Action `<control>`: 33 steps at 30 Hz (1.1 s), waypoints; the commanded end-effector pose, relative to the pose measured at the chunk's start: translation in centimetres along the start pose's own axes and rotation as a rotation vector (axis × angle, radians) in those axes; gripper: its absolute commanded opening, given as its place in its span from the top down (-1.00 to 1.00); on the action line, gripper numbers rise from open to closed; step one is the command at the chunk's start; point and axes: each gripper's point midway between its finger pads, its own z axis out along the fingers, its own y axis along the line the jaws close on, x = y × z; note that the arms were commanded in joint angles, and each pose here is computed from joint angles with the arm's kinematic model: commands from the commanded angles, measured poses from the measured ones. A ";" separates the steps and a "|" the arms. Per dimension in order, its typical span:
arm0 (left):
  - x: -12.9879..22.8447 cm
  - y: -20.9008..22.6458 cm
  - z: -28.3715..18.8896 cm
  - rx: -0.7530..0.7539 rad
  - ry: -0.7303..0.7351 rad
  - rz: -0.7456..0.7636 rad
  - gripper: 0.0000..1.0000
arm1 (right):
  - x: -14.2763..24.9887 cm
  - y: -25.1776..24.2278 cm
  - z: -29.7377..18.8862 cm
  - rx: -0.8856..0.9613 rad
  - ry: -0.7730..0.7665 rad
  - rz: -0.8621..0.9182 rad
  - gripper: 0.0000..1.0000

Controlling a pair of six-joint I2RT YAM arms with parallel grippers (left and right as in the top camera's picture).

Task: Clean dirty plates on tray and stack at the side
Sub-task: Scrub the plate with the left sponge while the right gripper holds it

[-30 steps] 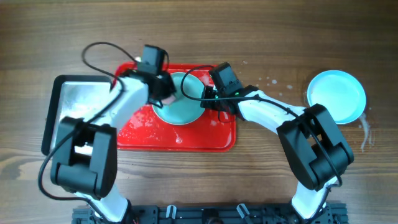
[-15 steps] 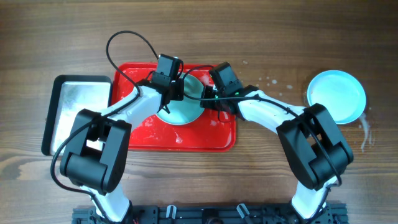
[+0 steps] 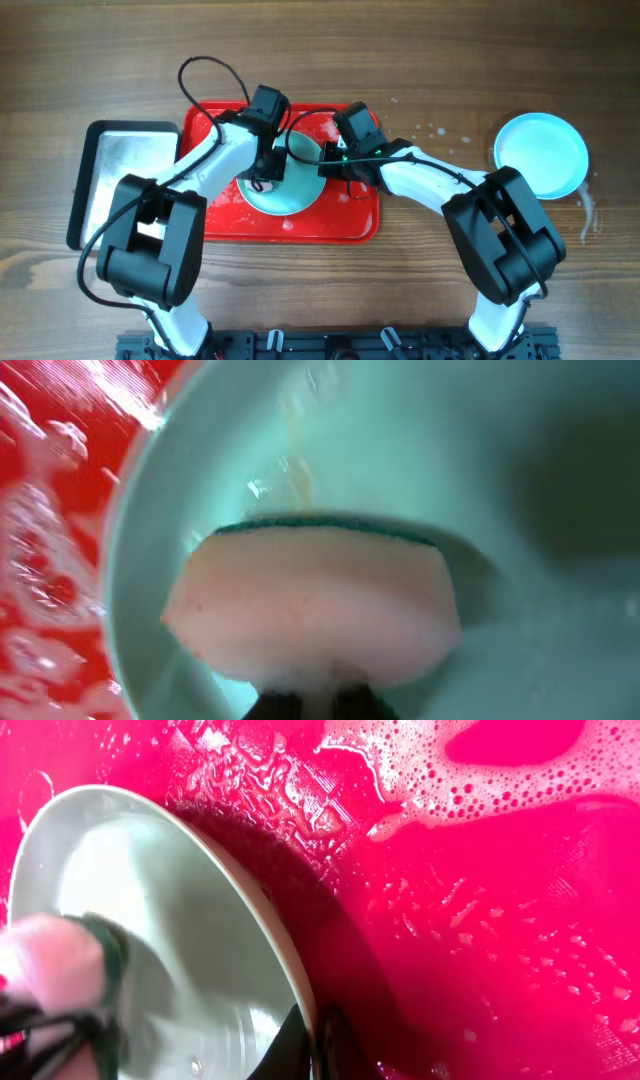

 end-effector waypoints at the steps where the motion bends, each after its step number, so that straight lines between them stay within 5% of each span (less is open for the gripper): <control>1: 4.1 -3.6 1.7 0.238 0.197 -0.038 0.92 | 1.0 -2.5 1.3 0.073 0.032 0.048 0.91; 10: -2.9 -6.1 0.9 0.441 -0.066 -0.059 0.92 | 1.1 -2.4 1.3 0.067 0.036 0.046 0.92; 15: -4.9 -1.0 2.3 0.150 -0.160 -0.242 0.92 | 1.1 -2.5 1.3 0.069 0.038 0.046 0.91; 21: -0.5 5.9 2.3 -0.257 -0.058 -0.344 0.92 | 1.1 -2.4 1.3 0.067 0.036 0.045 0.91; 26: 0.5 7.3 1.8 -0.345 -0.032 -0.329 0.92 | 1.1 -2.4 1.3 0.067 0.036 0.045 0.91; 28: 0.0 5.7 2.3 -0.252 -0.028 -0.309 0.92 | 1.1 -2.4 1.3 0.067 0.035 0.045 0.91; 33: -1.0 -6.9 1.2 0.440 0.000 0.009 0.92 | 1.1 -2.4 1.3 0.067 0.035 0.045 0.91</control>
